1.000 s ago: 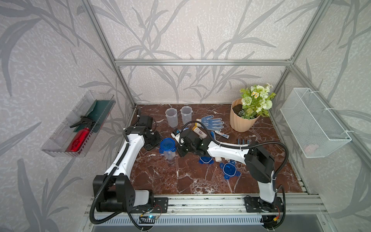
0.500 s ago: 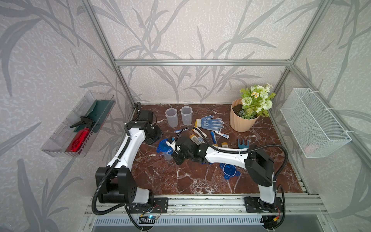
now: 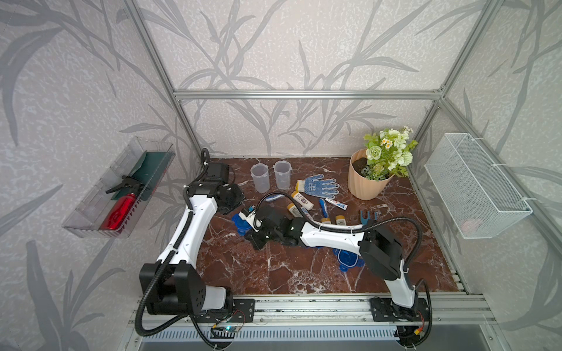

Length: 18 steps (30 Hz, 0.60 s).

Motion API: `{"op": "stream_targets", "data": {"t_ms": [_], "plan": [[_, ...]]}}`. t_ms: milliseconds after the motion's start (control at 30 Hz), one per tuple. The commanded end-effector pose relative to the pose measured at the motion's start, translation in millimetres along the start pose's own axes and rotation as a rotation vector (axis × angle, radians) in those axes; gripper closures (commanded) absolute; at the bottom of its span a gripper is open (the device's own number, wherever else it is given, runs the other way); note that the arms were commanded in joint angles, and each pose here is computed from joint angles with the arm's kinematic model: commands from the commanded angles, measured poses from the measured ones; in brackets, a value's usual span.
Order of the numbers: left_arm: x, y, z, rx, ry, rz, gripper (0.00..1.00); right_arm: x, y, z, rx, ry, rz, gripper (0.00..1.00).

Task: Take out toiletry kits
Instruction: Adjust the container at the center of the board.

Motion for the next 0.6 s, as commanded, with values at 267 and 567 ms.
{"op": "stream_targets", "data": {"t_ms": [267,567], "plan": [[-3.0,21.7,-14.3,0.008,-0.048,-0.055,1.00,-4.8,31.8,1.2,-0.164,-0.019,0.068,0.94],[-8.6,13.8,-41.9,0.072,-0.086,-0.169,1.00,-79.7,71.5,-1.7,-0.258,-0.330,0.186,0.71]]}}
Point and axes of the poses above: each gripper's point midway between its finger pads, its own y axis back along the fingers, its own x axis along the line the jaws close on, z = x × y, the point moved 3 cm from there along y, back along the fingers, and after that the axes turned 6 degrees about -y, right-handed, at the moved point
